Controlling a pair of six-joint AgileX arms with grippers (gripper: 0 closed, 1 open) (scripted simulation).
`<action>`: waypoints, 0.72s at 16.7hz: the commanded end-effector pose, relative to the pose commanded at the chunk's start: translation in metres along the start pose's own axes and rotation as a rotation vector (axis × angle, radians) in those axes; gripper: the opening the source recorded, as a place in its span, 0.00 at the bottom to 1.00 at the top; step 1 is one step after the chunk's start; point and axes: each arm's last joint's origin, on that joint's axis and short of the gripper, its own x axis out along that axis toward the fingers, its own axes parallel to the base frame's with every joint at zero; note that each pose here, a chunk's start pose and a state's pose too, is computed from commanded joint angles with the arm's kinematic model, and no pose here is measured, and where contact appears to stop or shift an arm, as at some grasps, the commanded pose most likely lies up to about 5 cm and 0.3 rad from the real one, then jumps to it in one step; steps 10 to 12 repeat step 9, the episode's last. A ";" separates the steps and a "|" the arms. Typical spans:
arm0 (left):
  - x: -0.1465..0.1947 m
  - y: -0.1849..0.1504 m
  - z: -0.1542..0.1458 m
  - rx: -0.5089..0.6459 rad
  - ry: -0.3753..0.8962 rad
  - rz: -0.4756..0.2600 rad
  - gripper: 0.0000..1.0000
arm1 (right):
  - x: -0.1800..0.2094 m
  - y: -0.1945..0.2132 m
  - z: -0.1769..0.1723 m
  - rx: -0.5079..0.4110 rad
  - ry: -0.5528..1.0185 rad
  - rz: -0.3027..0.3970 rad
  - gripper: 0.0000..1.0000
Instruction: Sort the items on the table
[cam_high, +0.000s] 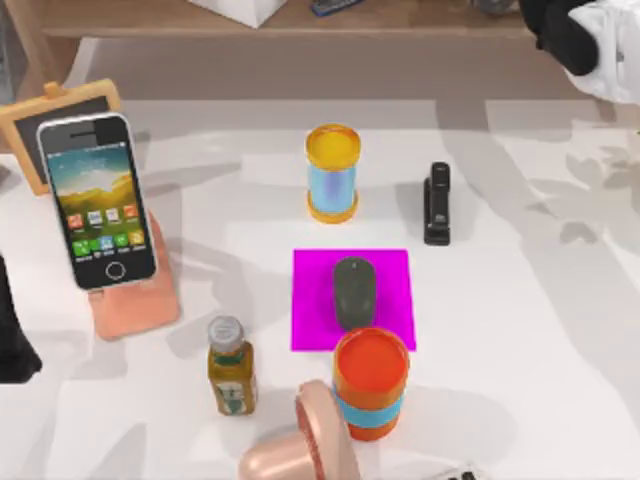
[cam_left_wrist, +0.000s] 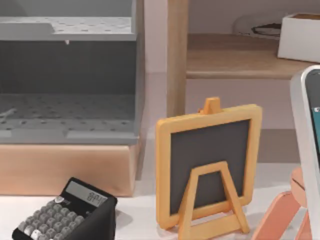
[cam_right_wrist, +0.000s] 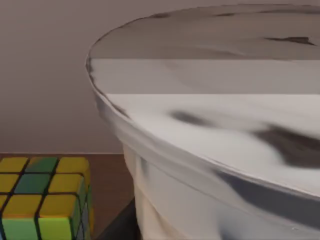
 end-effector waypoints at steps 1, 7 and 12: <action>0.000 0.000 0.000 0.000 0.000 0.000 1.00 | 0.000 0.000 0.000 0.000 0.000 0.000 0.83; 0.000 0.000 0.000 0.000 0.000 0.000 1.00 | 0.000 0.000 0.000 0.000 0.000 0.000 1.00; 0.000 0.000 0.000 0.000 0.000 0.000 1.00 | 0.000 0.000 0.000 0.000 0.000 0.000 1.00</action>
